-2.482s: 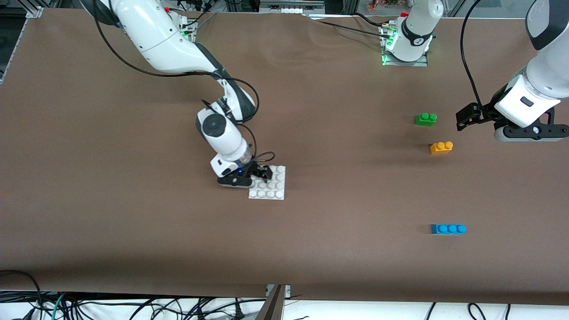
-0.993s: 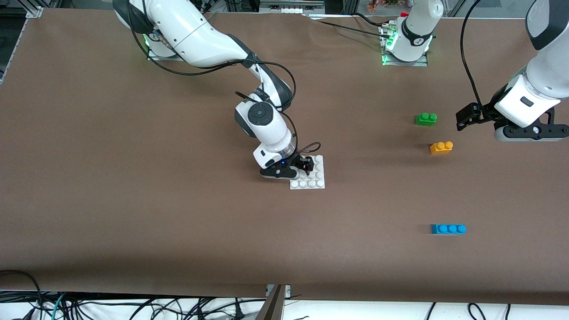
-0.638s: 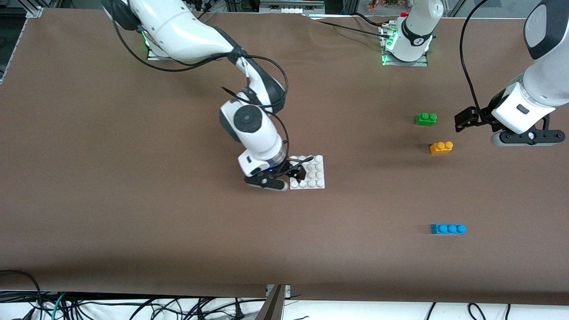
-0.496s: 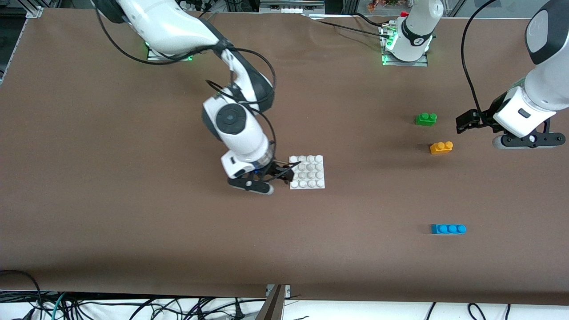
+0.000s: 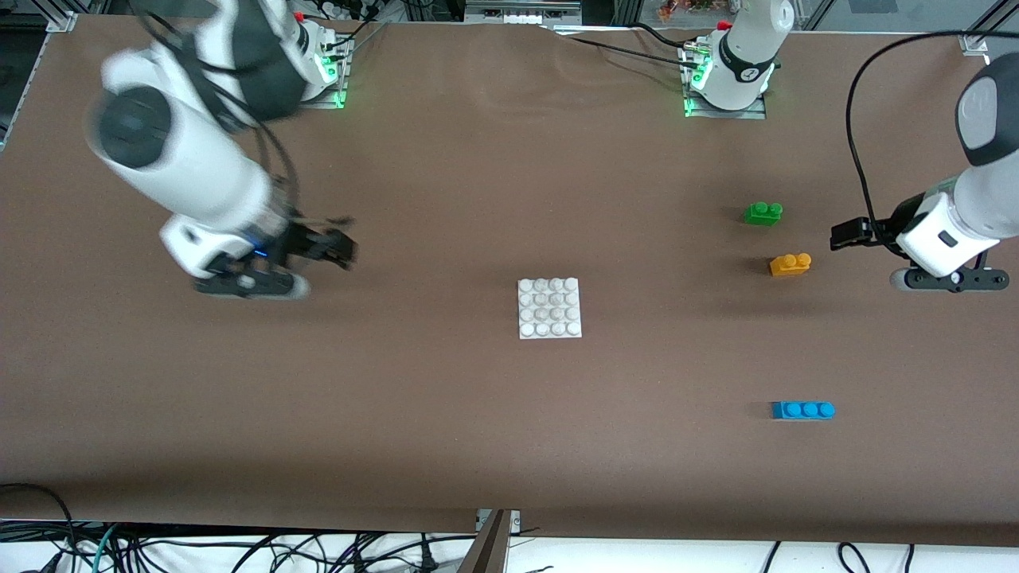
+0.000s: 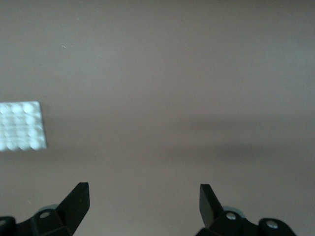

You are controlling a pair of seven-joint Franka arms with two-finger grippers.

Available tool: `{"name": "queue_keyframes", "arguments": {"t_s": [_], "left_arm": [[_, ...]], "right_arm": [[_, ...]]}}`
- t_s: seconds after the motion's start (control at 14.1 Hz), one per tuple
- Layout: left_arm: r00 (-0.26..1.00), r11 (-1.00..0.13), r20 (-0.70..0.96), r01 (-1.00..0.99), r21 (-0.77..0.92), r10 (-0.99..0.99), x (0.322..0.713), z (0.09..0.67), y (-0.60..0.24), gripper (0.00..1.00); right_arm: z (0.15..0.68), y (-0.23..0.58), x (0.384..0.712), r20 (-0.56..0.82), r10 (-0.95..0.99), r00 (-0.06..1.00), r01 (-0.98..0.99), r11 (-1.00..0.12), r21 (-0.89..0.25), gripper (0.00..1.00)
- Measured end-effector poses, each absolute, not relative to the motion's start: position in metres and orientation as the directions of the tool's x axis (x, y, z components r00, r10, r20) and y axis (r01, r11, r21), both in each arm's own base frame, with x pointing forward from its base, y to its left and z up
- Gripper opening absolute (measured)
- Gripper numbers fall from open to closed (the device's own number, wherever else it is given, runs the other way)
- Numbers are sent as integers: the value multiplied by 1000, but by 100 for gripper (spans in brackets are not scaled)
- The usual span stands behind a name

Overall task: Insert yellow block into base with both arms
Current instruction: 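Withdraw the right gripper while the left gripper reaches the yellow block, then close the left gripper on the yellow block and lift it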

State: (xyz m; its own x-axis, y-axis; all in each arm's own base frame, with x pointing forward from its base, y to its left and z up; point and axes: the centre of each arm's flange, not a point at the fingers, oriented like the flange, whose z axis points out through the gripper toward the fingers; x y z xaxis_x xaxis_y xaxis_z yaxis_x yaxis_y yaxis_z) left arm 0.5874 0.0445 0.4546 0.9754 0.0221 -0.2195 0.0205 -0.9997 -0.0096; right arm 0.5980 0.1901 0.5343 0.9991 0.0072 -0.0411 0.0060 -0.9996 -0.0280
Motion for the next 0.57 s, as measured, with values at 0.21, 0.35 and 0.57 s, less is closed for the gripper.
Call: {"name": "queue_keyframes", "arguments": {"t_s": [0.21, 0.35, 0.57], "left_arm": [[976, -999, -213, 34, -6, 35, 589, 397, 64, 100], [982, -999, -182, 41, -5, 42, 577, 351, 70, 100], [992, -999, -123, 22, -27, 25, 543, 291, 73, 100]], "right_arm": [[575, 119, 562, -45, 42, 998, 42, -999, -7, 99], [585, 102, 546, -36, 37, 999, 37, -999, 0, 99], [591, 90, 540, -26, 17, 1000, 17, -1000, 2, 99]]}}
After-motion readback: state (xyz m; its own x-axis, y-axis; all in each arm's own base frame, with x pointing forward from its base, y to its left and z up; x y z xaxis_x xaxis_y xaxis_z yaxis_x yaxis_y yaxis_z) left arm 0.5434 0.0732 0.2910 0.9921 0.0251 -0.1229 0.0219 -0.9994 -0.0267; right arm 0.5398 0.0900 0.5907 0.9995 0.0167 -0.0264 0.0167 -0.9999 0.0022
